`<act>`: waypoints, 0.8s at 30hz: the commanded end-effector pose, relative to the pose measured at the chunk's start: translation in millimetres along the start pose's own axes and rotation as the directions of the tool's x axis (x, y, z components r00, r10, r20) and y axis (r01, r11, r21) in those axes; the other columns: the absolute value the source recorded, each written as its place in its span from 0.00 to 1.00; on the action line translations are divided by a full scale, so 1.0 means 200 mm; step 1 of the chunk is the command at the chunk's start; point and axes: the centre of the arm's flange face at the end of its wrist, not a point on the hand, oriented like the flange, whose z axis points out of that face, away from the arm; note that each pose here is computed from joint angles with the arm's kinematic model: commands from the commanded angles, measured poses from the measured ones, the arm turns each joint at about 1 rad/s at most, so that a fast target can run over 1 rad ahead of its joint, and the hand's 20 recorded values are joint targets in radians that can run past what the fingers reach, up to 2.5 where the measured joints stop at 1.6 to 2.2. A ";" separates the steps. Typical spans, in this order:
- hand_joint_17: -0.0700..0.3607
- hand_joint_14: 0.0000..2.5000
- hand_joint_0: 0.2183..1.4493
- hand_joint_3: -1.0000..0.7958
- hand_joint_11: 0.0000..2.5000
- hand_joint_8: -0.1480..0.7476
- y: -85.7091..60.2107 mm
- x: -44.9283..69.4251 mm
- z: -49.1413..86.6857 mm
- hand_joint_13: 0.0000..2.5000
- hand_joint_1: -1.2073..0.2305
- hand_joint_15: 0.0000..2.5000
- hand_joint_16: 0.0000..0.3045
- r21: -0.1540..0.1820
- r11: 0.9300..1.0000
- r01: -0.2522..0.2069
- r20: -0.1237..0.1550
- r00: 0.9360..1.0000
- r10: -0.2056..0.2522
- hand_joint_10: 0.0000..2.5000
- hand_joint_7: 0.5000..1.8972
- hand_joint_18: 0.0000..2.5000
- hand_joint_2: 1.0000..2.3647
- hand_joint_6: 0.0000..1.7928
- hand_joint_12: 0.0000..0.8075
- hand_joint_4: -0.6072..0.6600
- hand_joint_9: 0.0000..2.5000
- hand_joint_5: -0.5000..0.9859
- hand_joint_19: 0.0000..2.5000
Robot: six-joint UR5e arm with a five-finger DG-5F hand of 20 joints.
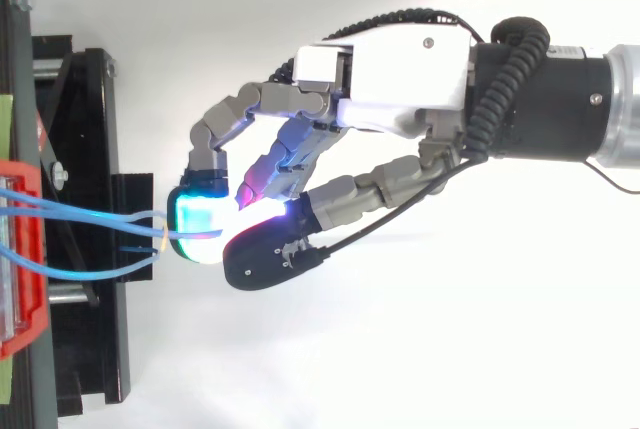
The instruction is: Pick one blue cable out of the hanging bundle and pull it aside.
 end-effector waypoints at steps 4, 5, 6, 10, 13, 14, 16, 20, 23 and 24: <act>0.51 0.01 0.20 0.52 0.08 0.47 0.00 0.01 0.00 0.35 0.28 0.16 0.22 -0.002 1.000 0.001 -0.001 1.000 -0.001 0.00 0.43 0.32 0.32 0.48 0.44 0.36 0.37 0.33 0.16; 0.51 0.01 0.20 0.52 0.08 0.47 0.00 0.01 0.00 0.35 0.28 0.16 0.22 -0.001 1.000 0.003 -0.002 1.000 -0.003 0.00 0.43 0.32 0.32 0.48 0.44 0.36 0.37 0.33 0.16; 0.51 0.01 0.20 0.52 0.08 0.47 0.00 0.00 0.00 0.35 0.28 0.16 0.22 -0.002 1.000 0.006 0.000 1.000 -0.006 0.00 0.43 0.32 0.32 0.48 0.44 0.36 0.37 0.33 0.16; 0.51 0.01 0.20 0.52 0.08 0.47 0.00 0.01 0.00 0.35 0.28 0.16 0.22 -0.001 1.000 0.008 -0.003 1.000 -0.008 0.00 0.43 0.32 0.32 0.48 0.43 0.36 0.38 0.33 0.16; 0.51 0.01 0.20 0.52 0.08 0.47 0.00 0.00 0.00 0.35 0.28 0.16 0.22 -0.002 1.000 0.009 -0.001 1.000 -0.009 0.00 0.43 0.32 0.32 0.48 0.44 0.35 0.38 0.33 0.16; 0.51 0.01 0.20 0.52 0.08 0.48 0.00 0.00 0.00 0.35 0.28 0.16 0.22 -0.002 1.000 0.009 0.002 1.000 -0.009 0.00 0.43 0.32 0.32 0.48 0.44 0.35 0.38 0.33 0.16; 0.51 0.01 0.20 0.52 0.08 0.47 0.00 0.01 0.00 0.35 0.28 0.16 0.22 -0.003 1.000 0.009 0.000 1.000 -0.009 0.00 0.43 0.32 0.32 0.48 0.44 0.35 0.38 0.33 0.16; 0.51 0.01 0.20 0.52 0.08 0.47 0.00 0.00 0.00 0.35 0.28 0.16 0.22 -0.002 1.000 0.010 0.002 1.000 -0.010 0.00 0.43 0.32 0.32 0.48 0.43 0.36 0.38 0.33 0.16; 0.51 0.01 0.20 0.52 0.08 0.47 0.00 0.01 0.00 0.35 0.28 0.16 0.22 -0.002 1.000 0.012 0.000 1.000 -0.012 0.00 0.43 0.32 0.32 0.48 0.44 0.36 0.38 0.33 0.16; 0.51 0.01 0.20 0.52 0.08 0.47 0.00 0.01 0.00 0.35 0.28 0.16 0.22 0.000 1.000 0.012 0.002 1.000 -0.012 0.00 0.43 0.32 0.32 0.48 0.43 0.36 0.38 0.33 0.16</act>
